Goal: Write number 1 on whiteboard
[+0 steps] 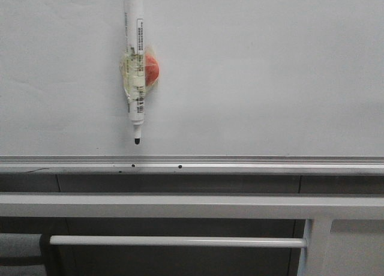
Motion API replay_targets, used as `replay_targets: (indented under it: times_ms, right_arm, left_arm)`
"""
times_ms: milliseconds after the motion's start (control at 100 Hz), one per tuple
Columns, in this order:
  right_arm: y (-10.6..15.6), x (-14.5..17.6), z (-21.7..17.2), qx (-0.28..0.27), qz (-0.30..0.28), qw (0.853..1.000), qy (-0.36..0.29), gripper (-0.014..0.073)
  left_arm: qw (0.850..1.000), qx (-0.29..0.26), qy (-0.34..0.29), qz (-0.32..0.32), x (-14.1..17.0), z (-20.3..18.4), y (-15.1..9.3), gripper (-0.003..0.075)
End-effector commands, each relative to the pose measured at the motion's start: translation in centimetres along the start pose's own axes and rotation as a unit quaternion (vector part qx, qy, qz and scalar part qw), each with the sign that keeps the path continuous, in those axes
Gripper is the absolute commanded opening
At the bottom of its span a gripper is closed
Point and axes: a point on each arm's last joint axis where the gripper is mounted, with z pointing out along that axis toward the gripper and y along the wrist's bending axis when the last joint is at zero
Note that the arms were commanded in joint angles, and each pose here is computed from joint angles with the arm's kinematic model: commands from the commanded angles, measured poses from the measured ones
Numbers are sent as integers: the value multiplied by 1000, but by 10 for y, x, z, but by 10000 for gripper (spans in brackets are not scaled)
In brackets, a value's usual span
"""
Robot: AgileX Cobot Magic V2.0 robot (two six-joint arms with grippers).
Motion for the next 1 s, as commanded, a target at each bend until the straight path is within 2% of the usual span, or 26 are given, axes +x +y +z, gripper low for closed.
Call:
replay_targets:
  times_ms: [0,290,670,800,990]
  right_arm:
    - [5,-14,-2,-13,-6,999,-36,-64]
    - [5,-14,-2,-12,-6,999,-35,-64]
    - [6,-14,-2,-13,-5,999,-35,-63]
    - [6,-14,-2,-13,-5,999,-35,-64]
    - [6,-14,-2,-13,-5,999,-35,-64]
  left_arm:
    - [1000,25,-15,-6,-11,8,-5,292]
    - [996,62,24,-53,21,21,-6,291]
    - [994,82,-33,-60,14,22,-10,291]
    - [995,88,-36,-41,13,21,-11,291]
    - [994,87,-36,-50,13,21,-11,291]
